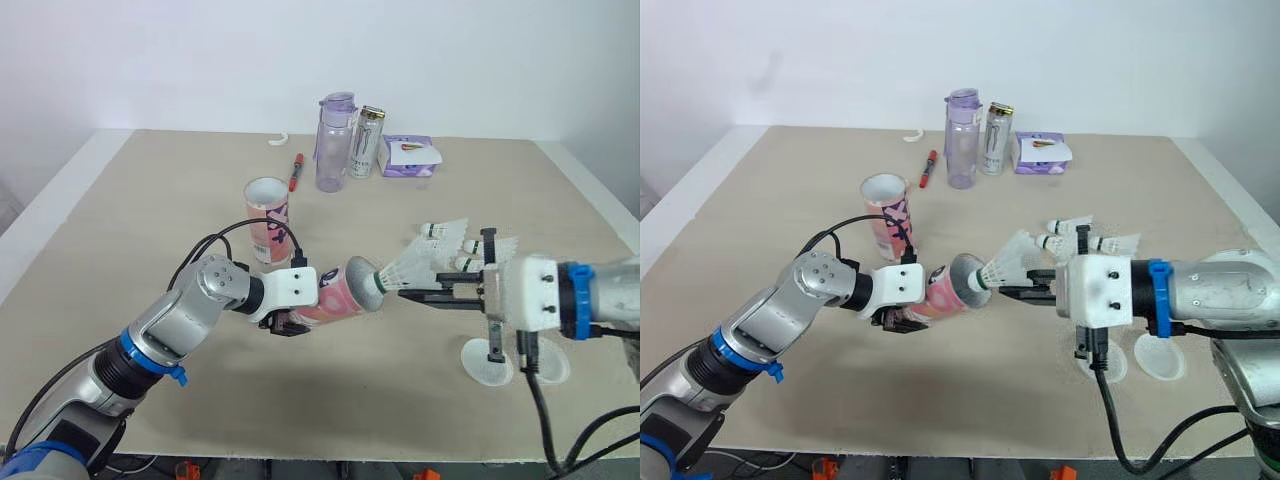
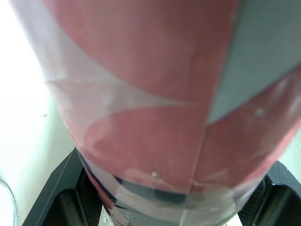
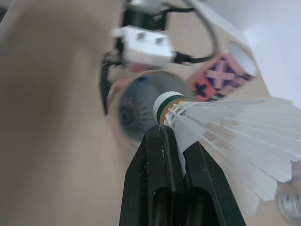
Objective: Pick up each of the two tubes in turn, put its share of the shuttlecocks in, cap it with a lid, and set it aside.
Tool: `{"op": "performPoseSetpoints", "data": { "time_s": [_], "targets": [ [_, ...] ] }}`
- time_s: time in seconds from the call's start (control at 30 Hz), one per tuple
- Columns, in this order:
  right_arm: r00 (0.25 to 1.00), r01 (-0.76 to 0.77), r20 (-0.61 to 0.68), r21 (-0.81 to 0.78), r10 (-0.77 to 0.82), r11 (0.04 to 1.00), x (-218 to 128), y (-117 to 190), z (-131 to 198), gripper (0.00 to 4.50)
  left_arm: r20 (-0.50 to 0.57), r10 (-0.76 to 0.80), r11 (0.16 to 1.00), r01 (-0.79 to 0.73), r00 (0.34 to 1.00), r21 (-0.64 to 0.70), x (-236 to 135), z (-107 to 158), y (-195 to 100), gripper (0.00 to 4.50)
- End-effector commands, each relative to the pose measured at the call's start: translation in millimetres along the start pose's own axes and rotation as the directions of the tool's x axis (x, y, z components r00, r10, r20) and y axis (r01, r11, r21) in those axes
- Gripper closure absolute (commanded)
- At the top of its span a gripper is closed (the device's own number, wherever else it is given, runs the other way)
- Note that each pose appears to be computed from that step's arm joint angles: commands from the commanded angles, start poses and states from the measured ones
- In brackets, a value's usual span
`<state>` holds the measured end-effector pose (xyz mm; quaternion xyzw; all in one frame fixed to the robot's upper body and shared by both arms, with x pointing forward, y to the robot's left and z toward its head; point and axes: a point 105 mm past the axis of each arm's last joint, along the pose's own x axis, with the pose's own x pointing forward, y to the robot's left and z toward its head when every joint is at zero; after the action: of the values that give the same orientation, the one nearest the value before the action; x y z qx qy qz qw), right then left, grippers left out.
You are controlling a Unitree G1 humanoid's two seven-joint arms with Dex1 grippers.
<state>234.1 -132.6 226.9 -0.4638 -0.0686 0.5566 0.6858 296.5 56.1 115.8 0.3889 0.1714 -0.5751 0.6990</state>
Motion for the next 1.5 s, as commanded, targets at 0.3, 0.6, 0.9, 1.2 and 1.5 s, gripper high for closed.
{"op": "performPoseSetpoints", "data": {
  "time_s": [0.3, 0.6, 0.9, 1.2, 1.5],
  "targets": [
    [0.997, -0.051, 0.047, -0.068, 0.054, 0.996, 10.8, -6.9, 10.8, 3.02, -0.079, -0.026, 0.997, 0.02, 0.997, -0.077, 9.7, -22.1, -8.9, 1.49],
    [0.95, 0.195, 0.129, 0.47, -0.285, 0.861, -30.2, -26.7, -13.2, 0.05, -0.085, -0.029, 0.997, 0.022, 0.996, -0.073, 11.4, -25.0, -10.5, 1.49],
    [0.722, 0.67, -0.391, 0.603, -0.571, 0.433, -92.0, -9.1, -139.8, 0.05, -0.079, -0.033, 0.998, 0.029, 0.996, -0.062, 13.1, -22.0, -11.5, 1.49],
    [0.669, 0.731, -0.526, 0.592, -0.525, 0.34, -99.5, 21.1, -184.8, 0.05, -0.091, -0.036, 0.997, 0.03, 0.995, -0.066, 10.6, -25.6, -13.5, 1.49],
    [0.667, 0.713, -0.523, 0.656, -0.53, 0.248, -89.4, 24.4, -197.9, 0.05, -0.092, -0.03, 0.997, 0.024, 0.995, -0.075, 9.5, -25.6, -14.3, 1.49]
  ]
}}
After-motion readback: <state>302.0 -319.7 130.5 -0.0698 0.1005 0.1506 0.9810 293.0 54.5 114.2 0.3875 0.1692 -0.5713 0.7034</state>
